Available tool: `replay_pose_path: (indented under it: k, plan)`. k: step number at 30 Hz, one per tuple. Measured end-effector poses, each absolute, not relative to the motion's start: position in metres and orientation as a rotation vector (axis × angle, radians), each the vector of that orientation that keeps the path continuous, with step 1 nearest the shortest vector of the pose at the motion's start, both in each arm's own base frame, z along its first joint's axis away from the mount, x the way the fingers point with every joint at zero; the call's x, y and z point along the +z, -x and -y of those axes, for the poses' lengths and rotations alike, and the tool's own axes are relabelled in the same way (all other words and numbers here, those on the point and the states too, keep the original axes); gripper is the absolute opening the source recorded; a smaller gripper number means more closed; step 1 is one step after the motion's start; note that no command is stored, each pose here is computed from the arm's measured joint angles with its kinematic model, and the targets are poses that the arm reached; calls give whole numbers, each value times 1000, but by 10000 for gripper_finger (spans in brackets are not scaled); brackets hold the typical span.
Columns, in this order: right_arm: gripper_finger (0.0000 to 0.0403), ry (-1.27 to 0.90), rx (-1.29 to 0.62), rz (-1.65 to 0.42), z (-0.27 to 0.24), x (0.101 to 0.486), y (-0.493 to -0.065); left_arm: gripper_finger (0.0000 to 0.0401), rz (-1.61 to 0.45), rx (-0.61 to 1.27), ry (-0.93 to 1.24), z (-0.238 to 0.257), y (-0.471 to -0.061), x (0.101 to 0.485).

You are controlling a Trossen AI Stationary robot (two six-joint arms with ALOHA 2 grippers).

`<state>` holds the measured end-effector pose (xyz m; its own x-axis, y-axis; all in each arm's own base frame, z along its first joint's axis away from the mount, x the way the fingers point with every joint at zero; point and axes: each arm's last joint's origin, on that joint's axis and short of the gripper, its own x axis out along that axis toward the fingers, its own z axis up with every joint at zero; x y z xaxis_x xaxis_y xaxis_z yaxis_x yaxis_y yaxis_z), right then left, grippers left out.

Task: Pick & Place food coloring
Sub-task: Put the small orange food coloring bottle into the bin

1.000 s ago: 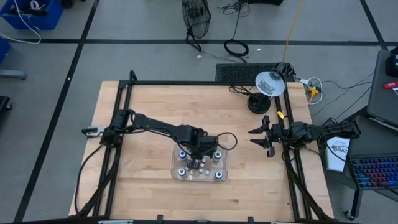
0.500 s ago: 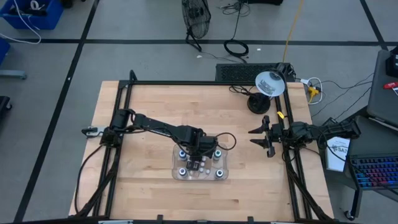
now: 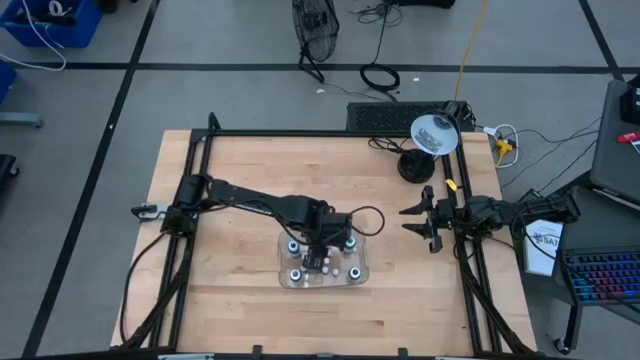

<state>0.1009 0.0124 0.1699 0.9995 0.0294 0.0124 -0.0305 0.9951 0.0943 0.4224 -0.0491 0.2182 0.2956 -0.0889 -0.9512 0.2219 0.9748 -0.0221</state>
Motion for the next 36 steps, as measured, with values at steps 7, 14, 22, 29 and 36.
replay_pose_path:
  k: [7,14,22,29,36]
  plan:
    - [160,-95,30,13,-12,170,-101,175,-1365,-9,-188,35,-388,268]
    - [160,-95,30,14,-12,170,-101,175,-1345,205,-12,-1,-331,283]
    - [161,-95,30,15,-12,170,-101,175,-1154,337,145,-29,-279,243]
    - [160,-95,30,15,-12,170,-101,175,-1178,243,47,-28,-266,205]
    - [160,-95,30,15,-12,170,-101,175,-1119,207,-12,-29,-266,192]
